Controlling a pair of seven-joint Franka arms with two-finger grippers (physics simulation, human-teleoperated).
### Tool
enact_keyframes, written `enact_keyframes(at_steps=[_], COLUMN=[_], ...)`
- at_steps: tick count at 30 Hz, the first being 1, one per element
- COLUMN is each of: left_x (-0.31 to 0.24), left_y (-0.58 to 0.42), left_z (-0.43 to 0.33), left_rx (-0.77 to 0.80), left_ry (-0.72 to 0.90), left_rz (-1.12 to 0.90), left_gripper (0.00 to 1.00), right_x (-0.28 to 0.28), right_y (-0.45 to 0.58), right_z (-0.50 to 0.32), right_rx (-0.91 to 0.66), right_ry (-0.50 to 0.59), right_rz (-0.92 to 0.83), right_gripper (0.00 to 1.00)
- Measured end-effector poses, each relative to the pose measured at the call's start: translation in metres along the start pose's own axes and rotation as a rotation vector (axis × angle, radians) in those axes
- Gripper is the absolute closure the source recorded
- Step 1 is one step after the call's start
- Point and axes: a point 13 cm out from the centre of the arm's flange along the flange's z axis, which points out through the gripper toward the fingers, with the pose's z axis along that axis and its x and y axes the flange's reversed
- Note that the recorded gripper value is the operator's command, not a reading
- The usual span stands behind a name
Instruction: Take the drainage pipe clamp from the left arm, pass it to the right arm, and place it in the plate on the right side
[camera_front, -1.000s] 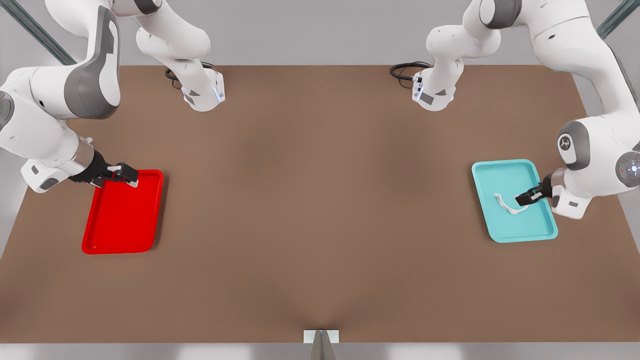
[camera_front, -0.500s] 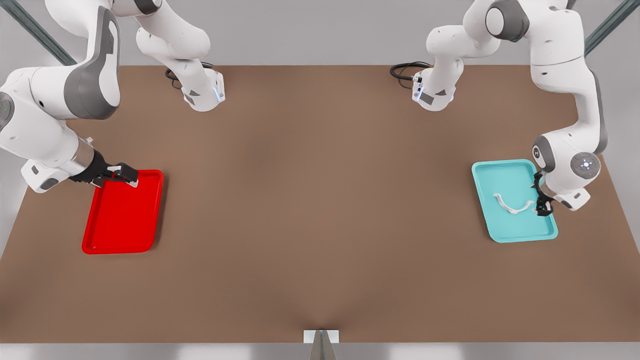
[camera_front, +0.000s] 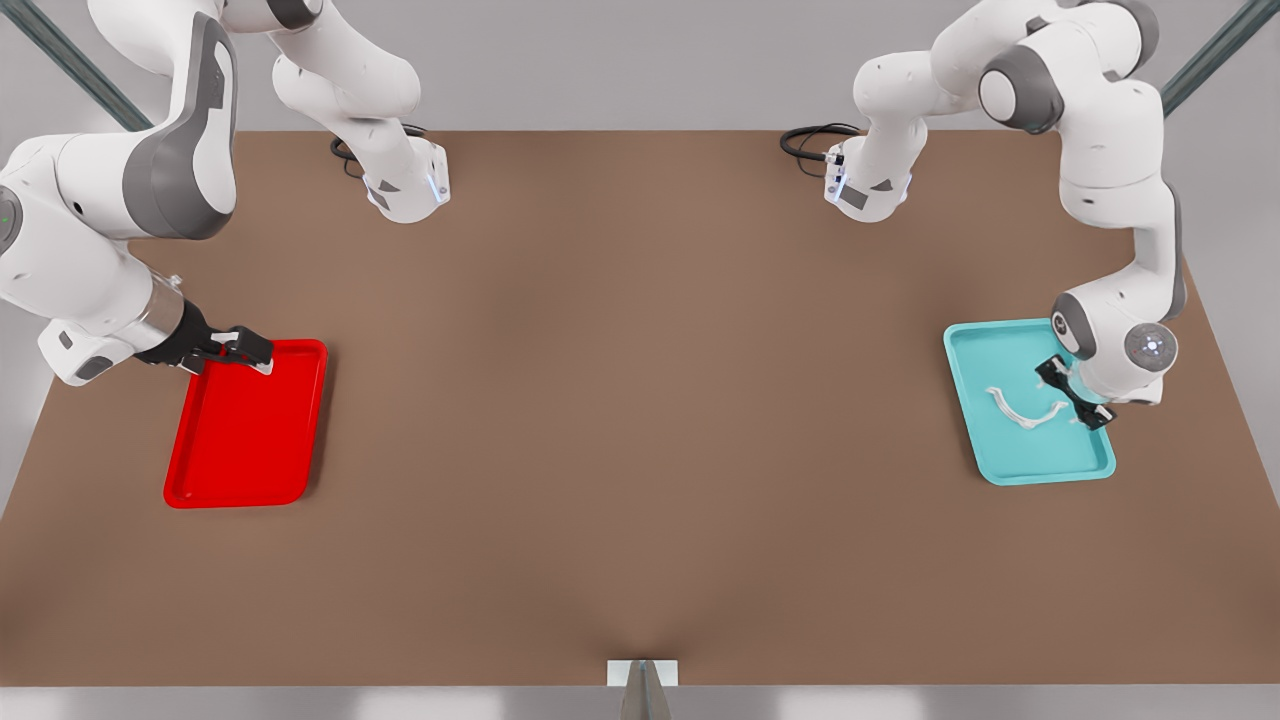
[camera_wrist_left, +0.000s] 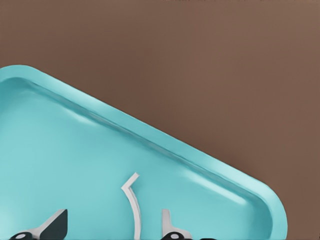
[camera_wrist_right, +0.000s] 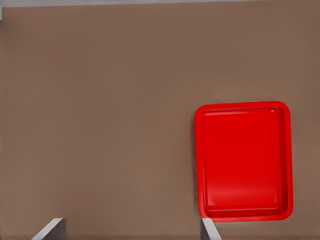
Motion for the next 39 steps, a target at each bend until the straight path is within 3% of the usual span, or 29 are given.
enact_keyframes(at_steps=[7, 8, 10, 14, 17, 27, 35, 39], left_x=[0.009, 0.009, 0.008, 0.004, 0.002, 0.003, 0.006, 0.027], left_y=[0.002, 0.002, 0.003, 0.001, 0.001, 0.000, -0.015, -0.057], left_z=[0.020, 0.022, 0.026, 0.029, 0.034, 0.038, 0.020, -0.045], left_rx=[0.001, 0.001, 0.001, 0.006, 0.007, 0.017, 0.050, 0.113], left_ry=[-0.002, -0.002, -0.003, -0.003, -0.005, 0.000, 0.015, 0.057], left_rz=[-0.086, -0.097, -0.119, -0.155, -0.176, -0.211, -0.197, -0.161], left_gripper=[0.08, 0.19, 0.30, 0.42, 0.44, 0.78, 0.79, 0.79], right_x=[0.000, 0.000, 0.000, 0.000, 0.000, 0.001, 0.001, 0.000], right_y=[0.000, 0.000, 0.000, -0.001, -0.001, -0.001, -0.001, -0.001], right_z=[0.001, 0.001, 0.001, 0.001, 0.002, 0.002, 0.002, 0.002], right_rx=[0.000, 0.000, 0.000, 0.000, 0.000, 0.000, 0.000, 0.000], right_ry=[0.002, 0.002, 0.002, 0.003, 0.004, 0.004, 0.004, 0.003], right_rz=[0.000, 0.000, 0.000, 0.002, 0.001, 0.001, 0.001, 0.001], right_gripper=[0.00, 0.00, 0.00, 0.00, 0.00, 0.00, 0.00, 0.00])
